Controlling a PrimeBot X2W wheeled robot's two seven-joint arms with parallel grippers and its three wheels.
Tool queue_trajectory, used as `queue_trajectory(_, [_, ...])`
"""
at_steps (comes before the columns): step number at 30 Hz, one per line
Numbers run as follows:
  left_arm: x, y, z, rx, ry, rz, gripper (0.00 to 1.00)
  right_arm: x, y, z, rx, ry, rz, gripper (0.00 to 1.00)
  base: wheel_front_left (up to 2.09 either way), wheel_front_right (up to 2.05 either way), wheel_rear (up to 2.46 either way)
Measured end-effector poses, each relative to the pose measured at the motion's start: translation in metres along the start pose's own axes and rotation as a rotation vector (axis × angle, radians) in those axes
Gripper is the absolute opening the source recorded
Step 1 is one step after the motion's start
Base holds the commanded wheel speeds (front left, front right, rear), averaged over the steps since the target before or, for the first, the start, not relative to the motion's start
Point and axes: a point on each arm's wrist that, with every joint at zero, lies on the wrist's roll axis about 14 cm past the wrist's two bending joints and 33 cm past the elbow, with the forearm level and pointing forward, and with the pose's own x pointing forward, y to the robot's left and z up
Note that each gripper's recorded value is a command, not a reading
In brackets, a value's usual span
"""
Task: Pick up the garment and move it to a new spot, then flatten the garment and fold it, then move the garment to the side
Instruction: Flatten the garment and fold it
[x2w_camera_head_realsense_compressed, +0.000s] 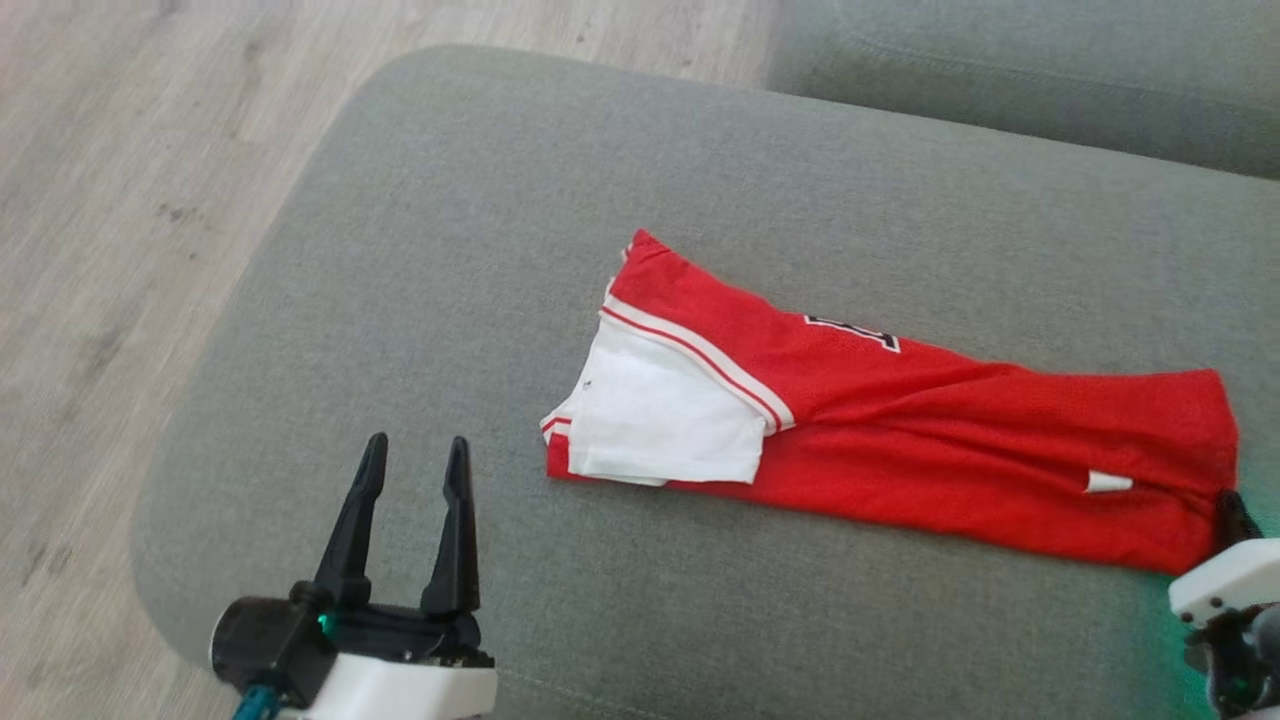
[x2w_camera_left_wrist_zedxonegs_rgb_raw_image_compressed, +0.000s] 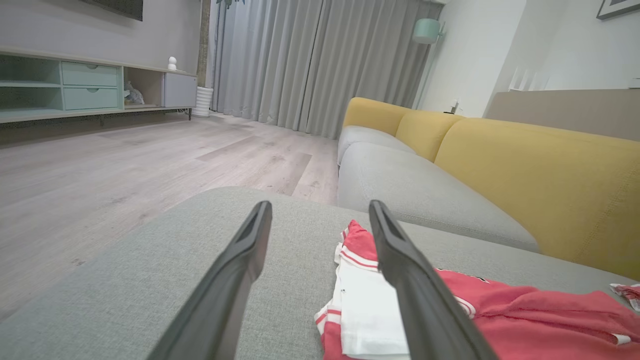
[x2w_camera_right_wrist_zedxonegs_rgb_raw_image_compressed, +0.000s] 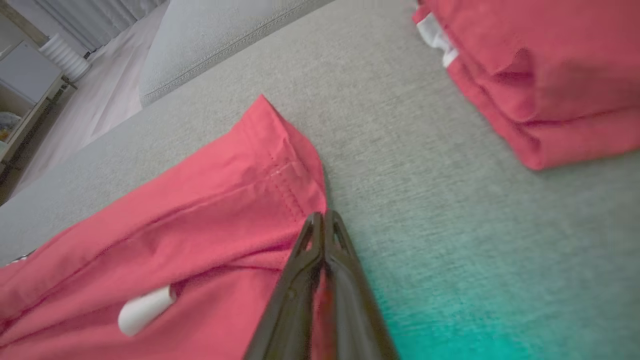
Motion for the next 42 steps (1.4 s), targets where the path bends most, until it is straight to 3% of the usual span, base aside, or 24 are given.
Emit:
queue_trajectory(4, [0.001, -0.004, 0.002, 0.000, -0.009, -0.021, 1.00, -0.008, -0.017, 0.017, 0.009, -0.048, -0.034, 0.00, 0.00, 0.00, 0.00])
queue_trajectory(10, [0.007, -0.017, 0.000, -0.013, -0.009, -0.069, 1.00, -0.020, -0.051, 0.083, -0.014, -0.171, -0.090, 0.00, 0.00, 0.00, 0.00])
queue_trajectory(16, [0.012, -0.020, -0.003, -0.012, -0.001, -0.082, 1.00, -0.028, -0.036, 0.118, -0.020, -0.236, -0.039, 0.00, 0.00, 0.00, 0.00])
queue_trajectory(20, [0.012, -0.020, -0.007, -0.015, 0.011, -0.087, 1.00, -0.031, 0.017, 0.126, -0.021, -0.277, 0.091, 0.00, 0.00, 0.00, 0.00])
queue_trajectory(23, [0.009, -0.017, -0.011, -0.008, 0.024, -0.083, 1.00, -0.043, 0.085, 0.131, -0.031, -0.330, 0.255, 0.00, 0.00, 0.00, 0.00])
queue_trajectory(29, [0.004, -0.010, -0.013, -0.001, 0.032, -0.066, 1.00, -0.057, 0.157, 0.120, -0.073, -0.322, 0.459, 0.00, 0.00, 0.00, 0.00])
queue_trajectory(34, [0.000, -0.005, -0.012, 0.005, 0.032, -0.050, 1.00, -0.065, 0.206, 0.078, -0.025, -0.232, 0.631, 0.00, 0.00, 0.00, 0.00])
queue_trajectory(42, [-0.007, 0.004, -0.017, 0.007, 0.049, -0.023, 1.00, -0.069, 0.261, -0.004, 0.014, -0.045, 0.789, 0.00, 0.00, 0.00, 0.00])
